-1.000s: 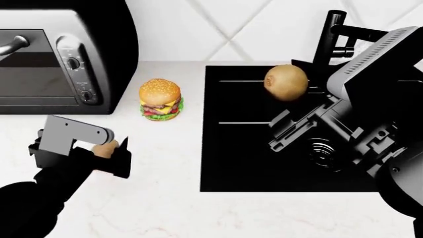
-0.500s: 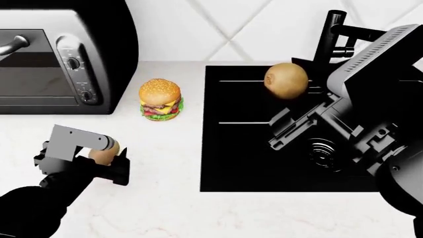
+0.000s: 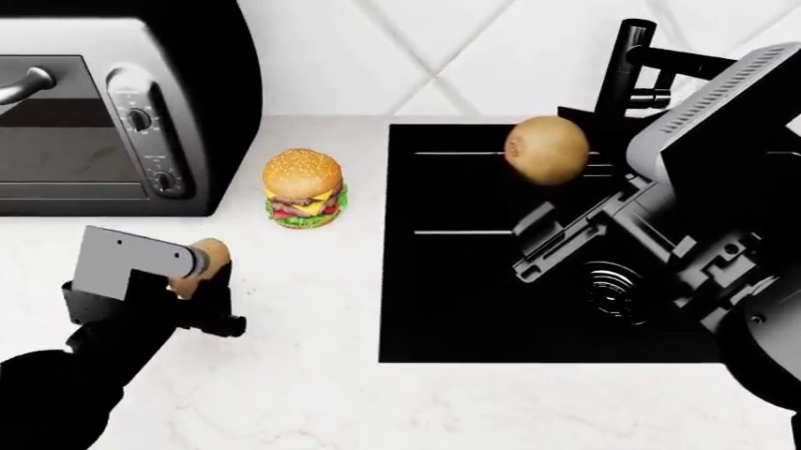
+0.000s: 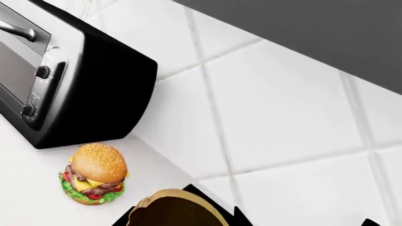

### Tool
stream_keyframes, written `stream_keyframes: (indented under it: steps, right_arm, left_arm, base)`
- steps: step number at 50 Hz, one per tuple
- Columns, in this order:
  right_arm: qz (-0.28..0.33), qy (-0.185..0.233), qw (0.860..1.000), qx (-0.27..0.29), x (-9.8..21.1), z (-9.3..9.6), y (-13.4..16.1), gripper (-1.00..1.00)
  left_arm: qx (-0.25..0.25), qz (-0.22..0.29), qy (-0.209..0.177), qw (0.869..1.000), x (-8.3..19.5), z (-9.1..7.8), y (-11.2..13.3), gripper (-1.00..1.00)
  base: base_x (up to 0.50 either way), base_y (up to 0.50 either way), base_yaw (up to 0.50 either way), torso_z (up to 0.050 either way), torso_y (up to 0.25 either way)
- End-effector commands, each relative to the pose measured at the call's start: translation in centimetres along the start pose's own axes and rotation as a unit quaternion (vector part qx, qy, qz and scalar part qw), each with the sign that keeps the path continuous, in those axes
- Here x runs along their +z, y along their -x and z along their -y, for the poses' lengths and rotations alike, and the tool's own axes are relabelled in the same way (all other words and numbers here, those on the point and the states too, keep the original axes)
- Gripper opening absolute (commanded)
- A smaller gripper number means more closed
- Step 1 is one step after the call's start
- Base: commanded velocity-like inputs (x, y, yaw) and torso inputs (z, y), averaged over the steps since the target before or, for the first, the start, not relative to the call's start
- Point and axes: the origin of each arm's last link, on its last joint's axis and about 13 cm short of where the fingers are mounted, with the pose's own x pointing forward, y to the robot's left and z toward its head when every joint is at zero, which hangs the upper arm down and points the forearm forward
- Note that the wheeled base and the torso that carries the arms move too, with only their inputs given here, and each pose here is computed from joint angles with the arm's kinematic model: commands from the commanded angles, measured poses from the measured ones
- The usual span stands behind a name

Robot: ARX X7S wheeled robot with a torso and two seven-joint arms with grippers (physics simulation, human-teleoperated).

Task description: Pick up the fruits and vegetables and place them in the sink. Turn on the sink faucet to wash them. Then turn the sink off and put them in the tray.

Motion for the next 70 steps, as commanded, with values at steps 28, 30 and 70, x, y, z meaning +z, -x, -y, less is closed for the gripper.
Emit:
stream_keyframes:
  steps: [28,30,70]
  right_arm:
    - [-0.019,-0.071,0.996,-0.04,-2.1,0.7,2.6,-1.0]
    - [-0.026,-0.076,0.996,-0.038,-2.2,0.7,2.6,-1.0]
    - [-0.04,-0.039,0.998,-0.014,1.5,2.6,1.8,-1.0]
  left_arm:
    - [-0.051,0.213,-0.043,0.975,11.4,2.5,4.8,-1.0]
    - [-0.055,0.219,-0.049,0.973,11.6,2.6,4.9,-1.0]
    - [-0.069,0.179,-0.113,0.975,14.8,2.3,4.5,-1.0]
  base:
    - [-0.04,-0.34,0.0,0.0,0.0]
    - [0.0,-0.5,0.0,0.04,0.0]
    - [0.11,-0.48,0.0,0.027,0.0]
